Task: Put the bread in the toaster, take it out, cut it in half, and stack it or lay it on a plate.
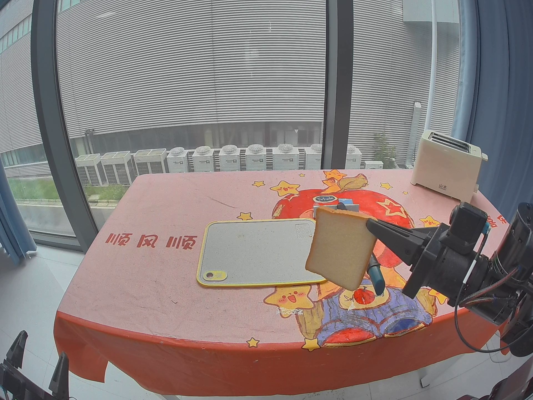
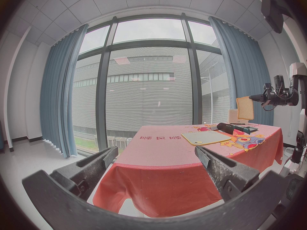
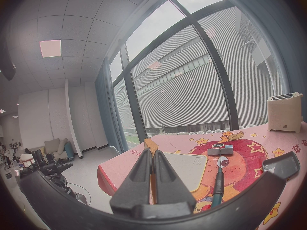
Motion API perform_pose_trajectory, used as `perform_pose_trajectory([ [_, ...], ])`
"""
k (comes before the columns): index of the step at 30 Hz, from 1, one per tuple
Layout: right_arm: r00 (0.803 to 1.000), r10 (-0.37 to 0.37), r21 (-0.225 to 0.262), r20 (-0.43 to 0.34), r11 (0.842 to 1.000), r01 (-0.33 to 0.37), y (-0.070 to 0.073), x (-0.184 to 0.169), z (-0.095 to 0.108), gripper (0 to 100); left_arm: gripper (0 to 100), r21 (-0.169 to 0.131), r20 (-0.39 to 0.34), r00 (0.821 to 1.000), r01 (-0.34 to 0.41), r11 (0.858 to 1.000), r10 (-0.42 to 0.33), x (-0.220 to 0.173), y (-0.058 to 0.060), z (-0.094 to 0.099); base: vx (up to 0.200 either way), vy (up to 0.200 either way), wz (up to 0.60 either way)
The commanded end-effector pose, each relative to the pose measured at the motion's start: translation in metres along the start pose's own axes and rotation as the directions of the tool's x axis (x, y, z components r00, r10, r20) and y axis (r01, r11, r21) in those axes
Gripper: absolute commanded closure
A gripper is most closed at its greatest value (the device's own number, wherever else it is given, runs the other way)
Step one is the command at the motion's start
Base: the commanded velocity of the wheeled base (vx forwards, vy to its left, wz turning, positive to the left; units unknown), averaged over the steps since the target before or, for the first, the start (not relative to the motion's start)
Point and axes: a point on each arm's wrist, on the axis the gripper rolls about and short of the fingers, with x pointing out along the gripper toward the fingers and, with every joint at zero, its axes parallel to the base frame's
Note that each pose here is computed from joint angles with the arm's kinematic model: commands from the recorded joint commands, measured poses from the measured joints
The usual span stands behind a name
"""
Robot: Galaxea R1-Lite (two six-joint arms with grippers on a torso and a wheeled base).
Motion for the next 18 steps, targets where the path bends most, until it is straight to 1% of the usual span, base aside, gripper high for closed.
perform_pose_trajectory([
  [1,1.000,0.001,0.002,-0.006,1.000,-0.001,0.000,0.001,-0.001,100,0,0.000,-0.001,1.000,0.000,1.000,0.000,0.000,0.000,-0.005,0.000,0.000,0.00],
  [11,1.000,0.004,0.016,-0.002,1.000,-0.004,0.001,0.000,-0.001,100,0,0.000,-0.001,1.000,-0.001,1.000,0.001,0.000,0.000,-0.005,0.000,0.000,0.00],
  [14,1.000,0.000,0.018,-0.018,1.000,0.001,0.000,0.001,-0.004,100,0,0.000,-0.001,1.000,0.000,1.000,0.000,0.000,0.000,-0.005,0.000,0.000,0.00],
  [17,0.999,0.009,0.020,-0.040,1.000,-0.008,0.002,0.003,-0.010,100,0,0.000,-0.001,1.000,-0.001,1.000,0.001,0.000,0.000,-0.005,0.000,0.000,0.00],
  [18,0.999,0.010,0.030,-0.047,1.000,-0.009,0.002,0.004,-0.011,100,0,0.000,-0.001,1.000,-0.001,1.000,0.001,0.000,0.000,-0.005,0.000,0.000,0.00],
])
